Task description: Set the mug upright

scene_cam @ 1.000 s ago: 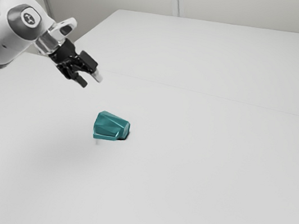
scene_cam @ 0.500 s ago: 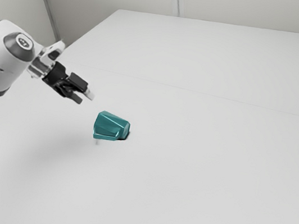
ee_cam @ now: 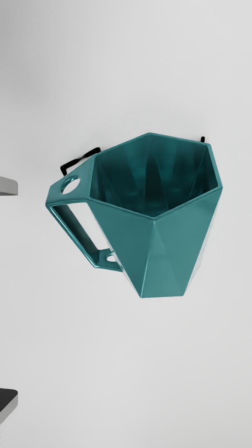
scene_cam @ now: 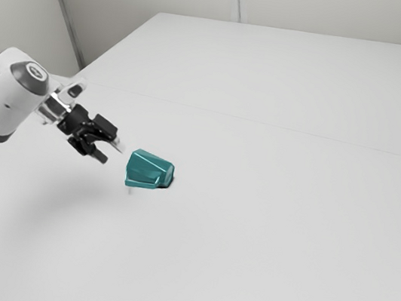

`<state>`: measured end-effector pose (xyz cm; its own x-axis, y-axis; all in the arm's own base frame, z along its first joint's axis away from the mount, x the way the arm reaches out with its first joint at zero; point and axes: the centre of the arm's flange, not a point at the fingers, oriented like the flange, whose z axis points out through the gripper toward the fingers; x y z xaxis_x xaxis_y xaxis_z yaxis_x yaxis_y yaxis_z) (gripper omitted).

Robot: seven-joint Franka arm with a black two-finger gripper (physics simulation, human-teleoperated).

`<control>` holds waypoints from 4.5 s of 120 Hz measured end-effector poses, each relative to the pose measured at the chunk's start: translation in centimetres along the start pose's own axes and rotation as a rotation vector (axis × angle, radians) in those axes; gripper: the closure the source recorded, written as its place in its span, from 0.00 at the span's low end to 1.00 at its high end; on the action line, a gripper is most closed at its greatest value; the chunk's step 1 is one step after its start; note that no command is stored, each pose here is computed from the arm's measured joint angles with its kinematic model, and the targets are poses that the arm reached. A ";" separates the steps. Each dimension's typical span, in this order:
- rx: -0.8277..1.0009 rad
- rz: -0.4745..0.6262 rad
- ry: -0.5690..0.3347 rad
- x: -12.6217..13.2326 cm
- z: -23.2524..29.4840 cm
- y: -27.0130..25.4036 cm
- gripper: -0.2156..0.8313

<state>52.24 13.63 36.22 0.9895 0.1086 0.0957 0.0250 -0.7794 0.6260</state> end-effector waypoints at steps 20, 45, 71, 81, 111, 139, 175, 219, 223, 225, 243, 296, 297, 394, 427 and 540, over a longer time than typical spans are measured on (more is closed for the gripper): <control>0.004 -0.031 -0.013 0.7 0.9 -1.0 0.21; 0.016 -0.043 -0.008 2.3 1.0 -1.7 0.21; 0.024 -0.053 -0.005 3.9 1.6 -2.3 0.21; 0.025 -0.060 -0.008 4.2 1.9 -2.7 0.21; 0.026 -0.081 -0.009 4.7 3.1 -3.4 0.21; -0.018 -0.090 0.017 5.2 4.1 -3.4 0.21; -0.075 -0.082 0.035 5.5 5.7 -3.1 0.21; -0.112 -0.054 0.045 5.7 7.1 -2.7 0.30; -0.113 -0.052 0.046 5.7 7.1 -2.7 0.33; -0.113 -0.051 0.047 5.7 7.1 -2.7 0.35; -0.112 -0.041 0.052 5.7 7.1 -2.7 0.48; -0.108 -0.022 0.058 5.8 7.0 -2.7 0.76; -0.108 -0.022 0.058 5.8 7.0 -2.7 0.76; 0.072 0.212 -0.013 10.2 1.1 4.6 0.92; 0.217 0.233 -0.142 8.9 0.3 8.7 0.92; 0.674 0.088 -0.297 4.8 4.6 14.9 0.92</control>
<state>58.02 -0.34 42.42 0.9864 -0.0687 -0.1496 -0.0686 -0.9976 0.0056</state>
